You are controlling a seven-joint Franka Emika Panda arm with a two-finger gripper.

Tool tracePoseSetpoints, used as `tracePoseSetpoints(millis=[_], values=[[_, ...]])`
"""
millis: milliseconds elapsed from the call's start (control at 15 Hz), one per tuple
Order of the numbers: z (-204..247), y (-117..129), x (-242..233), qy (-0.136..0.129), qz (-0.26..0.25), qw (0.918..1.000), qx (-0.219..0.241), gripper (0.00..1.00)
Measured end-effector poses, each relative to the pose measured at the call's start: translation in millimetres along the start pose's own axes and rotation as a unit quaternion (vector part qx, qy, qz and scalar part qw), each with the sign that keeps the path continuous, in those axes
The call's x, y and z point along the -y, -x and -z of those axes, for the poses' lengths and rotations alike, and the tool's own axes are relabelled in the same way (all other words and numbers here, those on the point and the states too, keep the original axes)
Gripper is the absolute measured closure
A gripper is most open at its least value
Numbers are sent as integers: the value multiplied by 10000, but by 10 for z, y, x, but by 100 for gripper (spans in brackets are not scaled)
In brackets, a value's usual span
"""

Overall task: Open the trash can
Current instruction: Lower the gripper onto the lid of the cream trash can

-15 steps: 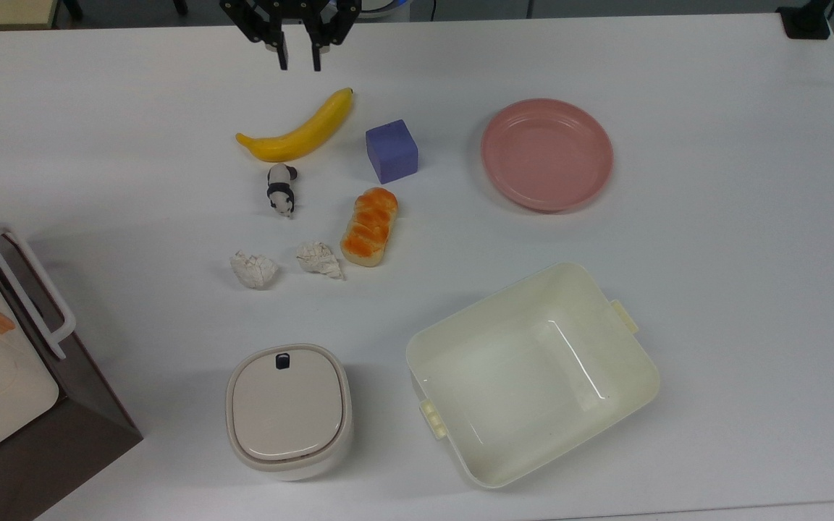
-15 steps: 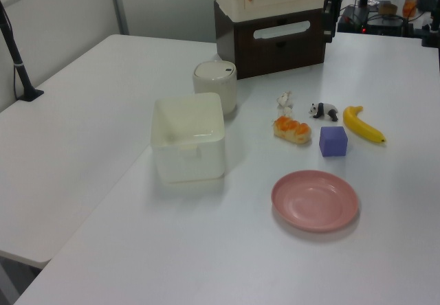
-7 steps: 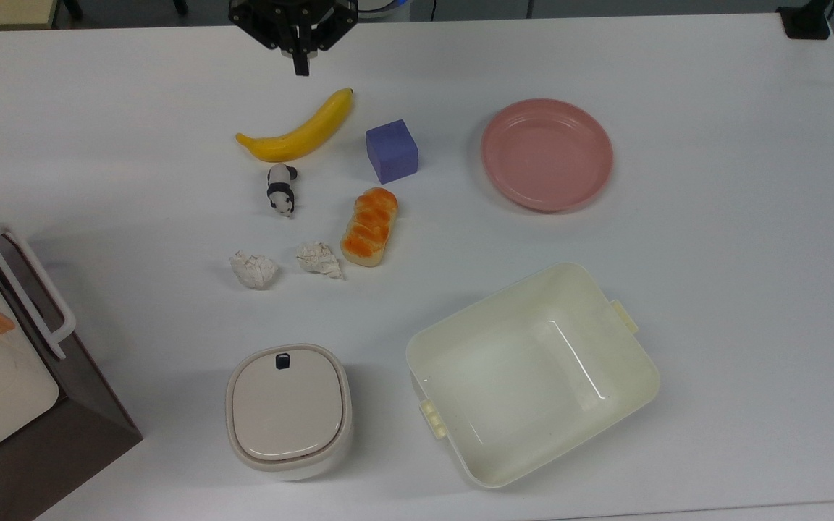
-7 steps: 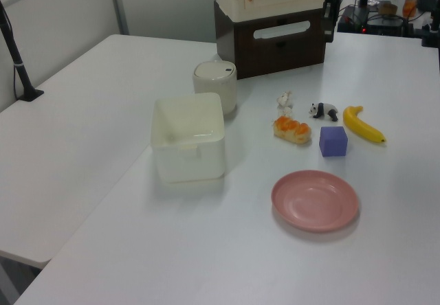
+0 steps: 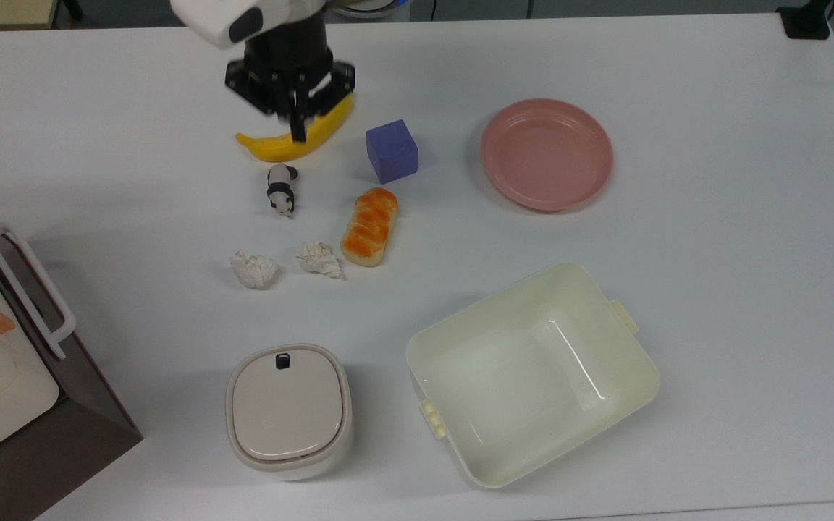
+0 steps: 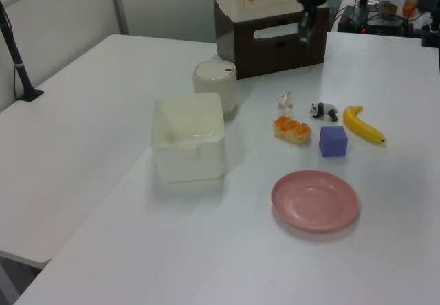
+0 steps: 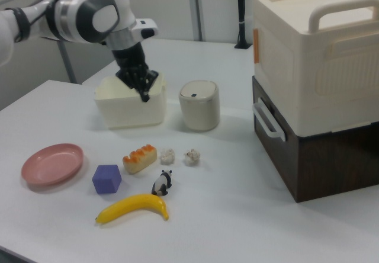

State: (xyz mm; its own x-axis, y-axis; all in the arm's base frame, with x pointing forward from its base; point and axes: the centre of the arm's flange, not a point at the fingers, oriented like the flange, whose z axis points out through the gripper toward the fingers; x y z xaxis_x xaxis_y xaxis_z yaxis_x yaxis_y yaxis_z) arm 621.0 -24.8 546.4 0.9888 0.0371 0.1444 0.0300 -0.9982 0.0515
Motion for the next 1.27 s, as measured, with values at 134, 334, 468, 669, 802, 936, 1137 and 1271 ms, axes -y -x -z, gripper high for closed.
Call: tracePoseSetpoints(millis=[134,334,468,669,802,936,1137,1271], values=[[-69,-206,-29,15,-13,9988,-494,99],[-181,-513,-113,52,-63,9911,-1331,99],[-294,-683,-154,75,-86,9822,-1875,99],[-458,-860,-166,74,-113,9661,-2577,99],[-566,-941,-183,44,-176,9533,-3015,99],[-745,-991,-190,43,-193,9466,-3218,99],[-983,-1036,-187,45,-202,9390,-3434,99],[-1157,-1053,-184,42,-208,9361,-3512,99]])
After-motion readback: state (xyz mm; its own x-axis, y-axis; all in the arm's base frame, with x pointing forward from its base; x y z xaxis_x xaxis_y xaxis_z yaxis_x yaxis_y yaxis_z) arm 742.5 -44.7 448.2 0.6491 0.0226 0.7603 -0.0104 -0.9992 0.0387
